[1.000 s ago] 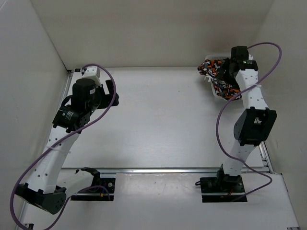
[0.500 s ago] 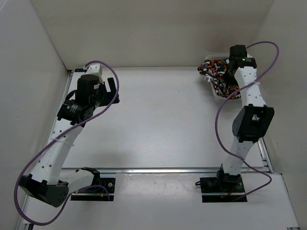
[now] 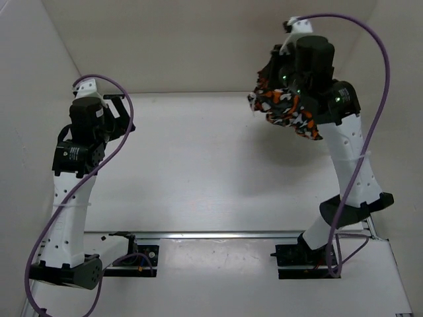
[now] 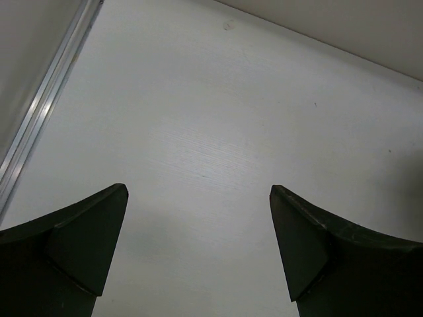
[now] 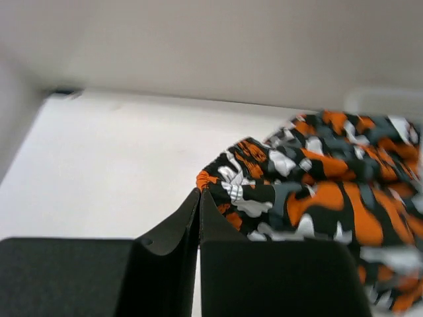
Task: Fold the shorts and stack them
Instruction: Move the shorts to the center of the board, then flatten the shorts out
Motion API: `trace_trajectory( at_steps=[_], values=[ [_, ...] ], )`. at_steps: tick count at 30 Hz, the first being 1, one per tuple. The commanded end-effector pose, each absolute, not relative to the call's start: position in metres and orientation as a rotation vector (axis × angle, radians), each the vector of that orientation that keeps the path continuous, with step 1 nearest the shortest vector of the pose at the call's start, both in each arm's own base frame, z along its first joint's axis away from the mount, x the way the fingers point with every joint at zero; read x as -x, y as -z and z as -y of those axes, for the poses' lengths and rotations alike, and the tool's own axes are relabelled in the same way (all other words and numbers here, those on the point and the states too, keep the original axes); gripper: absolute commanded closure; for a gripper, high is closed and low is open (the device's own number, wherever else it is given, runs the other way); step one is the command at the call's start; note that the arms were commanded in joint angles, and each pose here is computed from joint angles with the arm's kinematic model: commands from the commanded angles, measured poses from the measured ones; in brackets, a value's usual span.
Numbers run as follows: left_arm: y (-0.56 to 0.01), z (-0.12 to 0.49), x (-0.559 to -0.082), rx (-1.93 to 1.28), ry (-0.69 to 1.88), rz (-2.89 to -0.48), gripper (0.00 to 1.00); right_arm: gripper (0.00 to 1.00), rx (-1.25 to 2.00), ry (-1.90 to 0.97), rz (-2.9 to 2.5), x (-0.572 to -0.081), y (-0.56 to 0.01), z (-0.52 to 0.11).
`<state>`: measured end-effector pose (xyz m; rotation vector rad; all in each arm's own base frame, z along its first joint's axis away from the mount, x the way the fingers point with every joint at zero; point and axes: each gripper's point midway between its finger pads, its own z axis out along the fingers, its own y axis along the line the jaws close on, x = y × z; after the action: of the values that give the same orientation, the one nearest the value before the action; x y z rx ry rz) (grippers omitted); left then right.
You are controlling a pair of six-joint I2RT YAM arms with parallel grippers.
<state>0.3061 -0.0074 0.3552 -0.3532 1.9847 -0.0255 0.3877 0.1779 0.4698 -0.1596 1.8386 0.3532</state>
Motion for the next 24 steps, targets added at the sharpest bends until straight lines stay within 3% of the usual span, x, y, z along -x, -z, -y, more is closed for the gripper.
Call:
trace_trajectory(
  at_steps=[1, 6, 7, 8, 10, 11, 13, 16, 17, 19, 22, 24],
  values=[
    [-0.366, -0.012, -0.288, 0.465, 0.010, -1.959, 0.00, 1.00, 0.534, -0.531, -1.791, -0.339, -0.459, -0.259],
    [-0.347, -0.006, -0.293, 0.479, 0.082, -2.038, 0.00, 1.00, 0.740, -0.663, -1.995, -0.252, -0.346, -0.339],
    [-0.338, -0.005, -0.296, 0.479, 0.093, -2.064, 0.00, 0.74, 0.765, -0.617, -2.122, -0.240, -0.293, -0.339],
    [-0.338, -0.001, -0.296, 0.467, 0.116, -2.070, 0.00, 0.53, 0.798, -0.630, -2.163, -0.221, -0.275, -0.345],
    [-0.320, 0.010, -0.301, 0.441, 0.171, -2.138, 0.00, 0.22, 0.761, -0.619, -2.233, -0.202, -0.254, -0.341],
    [-0.310, 0.015, -0.300, 0.431, 0.196, -2.168, 0.00, 0.20, 0.752, -0.580, -2.274, -0.196, -0.235, -0.333],
    [-0.292, 0.029, -0.306, 0.388, 0.271, -2.231, 0.10, 0.15, 0.624, -0.562, -2.274, -0.195, -0.241, -0.315],
    [-0.261, 0.047, -0.314, 0.359, 0.312, -2.303, 0.14, 0.28, 0.369, -0.514, -2.331, -0.211, -0.235, -0.270],
    [-0.255, 0.056, -0.319, 0.340, 0.340, -2.308, 0.14, 0.38, 0.309, -0.530, -2.356, -0.212, -0.230, -0.262],
    [-0.226, 0.073, -0.325, 0.326, 0.379, -2.403, 0.10, 0.40, 0.092, -0.548, -2.453, -0.214, -0.206, -0.237],
    [-0.194, 0.109, -0.346, 0.223, 0.375, -2.507, 0.00, 0.18, -0.195, -0.598, -2.629, -0.194, -0.160, -0.217],
    [-0.177, 0.135, -0.354, 0.142, 0.338, -2.560, 0.00, 0.07, -0.322, -0.622, -2.684, -0.182, -0.142, -0.211]
  ],
)
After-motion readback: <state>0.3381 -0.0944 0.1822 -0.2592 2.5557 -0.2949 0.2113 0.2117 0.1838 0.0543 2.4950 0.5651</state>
